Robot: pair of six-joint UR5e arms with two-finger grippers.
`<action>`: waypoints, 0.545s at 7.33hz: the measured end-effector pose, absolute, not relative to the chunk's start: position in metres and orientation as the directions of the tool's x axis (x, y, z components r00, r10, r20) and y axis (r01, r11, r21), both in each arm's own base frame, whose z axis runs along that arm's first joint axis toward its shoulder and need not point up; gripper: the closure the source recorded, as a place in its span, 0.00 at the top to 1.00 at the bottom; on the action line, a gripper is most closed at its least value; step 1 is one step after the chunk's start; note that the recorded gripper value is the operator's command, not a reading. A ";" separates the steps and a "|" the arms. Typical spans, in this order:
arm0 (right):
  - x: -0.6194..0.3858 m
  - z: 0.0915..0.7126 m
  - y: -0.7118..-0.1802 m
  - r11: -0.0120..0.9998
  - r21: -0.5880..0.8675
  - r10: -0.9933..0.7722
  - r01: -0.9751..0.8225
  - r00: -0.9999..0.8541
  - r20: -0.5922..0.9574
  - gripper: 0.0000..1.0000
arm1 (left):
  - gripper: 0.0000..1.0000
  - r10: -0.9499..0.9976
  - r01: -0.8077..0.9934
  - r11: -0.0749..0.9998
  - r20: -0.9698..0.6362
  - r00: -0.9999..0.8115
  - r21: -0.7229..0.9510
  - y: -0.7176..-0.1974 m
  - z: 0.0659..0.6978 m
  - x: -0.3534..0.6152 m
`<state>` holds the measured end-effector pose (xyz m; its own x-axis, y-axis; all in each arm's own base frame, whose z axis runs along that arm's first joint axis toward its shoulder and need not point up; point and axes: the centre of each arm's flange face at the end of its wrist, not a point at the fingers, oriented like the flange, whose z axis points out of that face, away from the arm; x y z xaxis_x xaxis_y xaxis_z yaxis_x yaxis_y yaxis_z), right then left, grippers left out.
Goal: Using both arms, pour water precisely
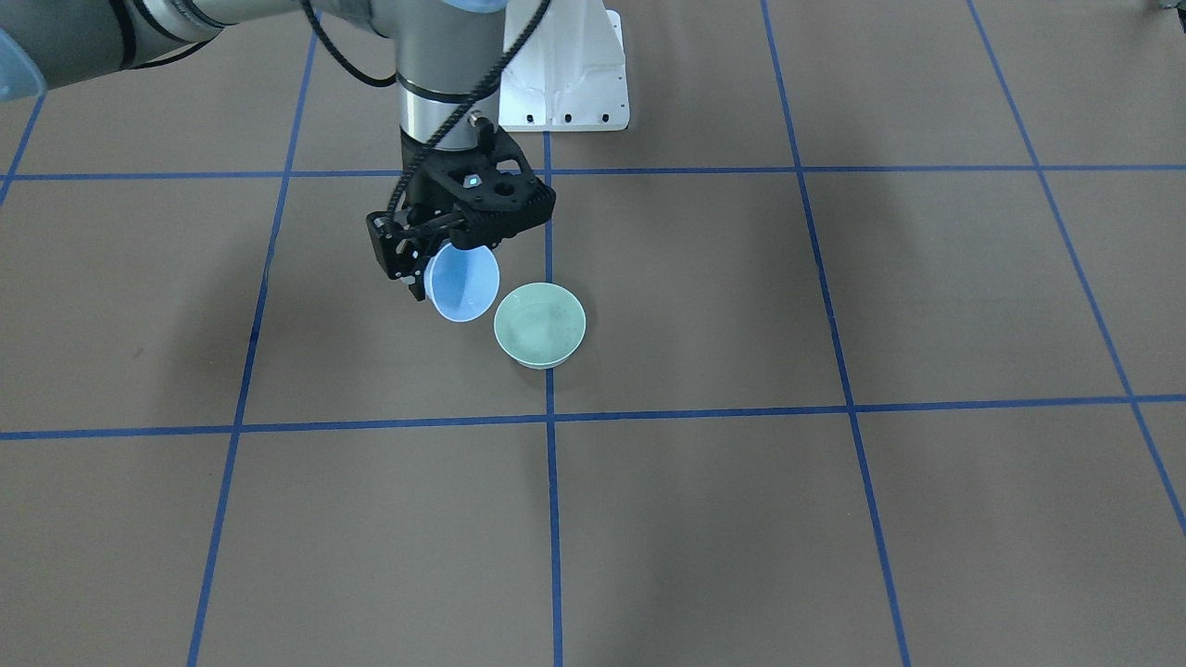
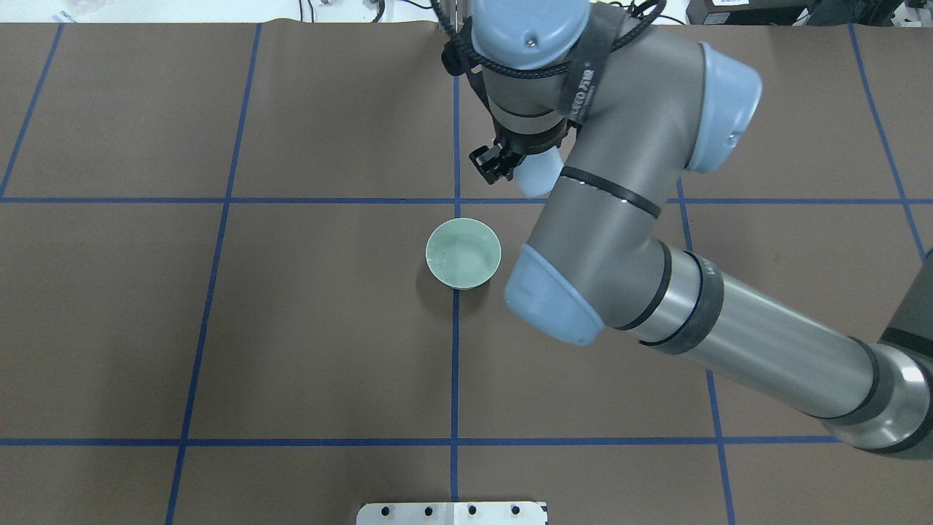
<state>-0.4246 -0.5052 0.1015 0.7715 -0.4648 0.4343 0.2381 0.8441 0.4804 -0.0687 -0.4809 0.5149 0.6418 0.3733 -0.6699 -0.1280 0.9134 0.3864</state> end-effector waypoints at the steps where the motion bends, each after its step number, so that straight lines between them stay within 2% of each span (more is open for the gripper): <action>1: -0.407 0.117 -0.517 0.856 0.490 -0.420 0.165 0.774 0.474 0.00 | 1.00 0.399 -0.114 0.895 -0.660 0.636 0.431 -0.485 0.505 -0.064; 4: -0.362 0.199 -0.526 0.855 0.503 -0.243 -0.124 0.761 0.601 0.00 | 1.00 0.495 -0.131 0.844 -0.663 0.562 0.519 -0.501 0.464 0.027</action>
<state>-0.3621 -0.5260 0.1987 0.7612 -0.2432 0.6012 -0.1244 0.8551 0.5034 0.0273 -0.5010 0.4635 0.5619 0.4948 -0.6629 -0.1307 0.8444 0.5195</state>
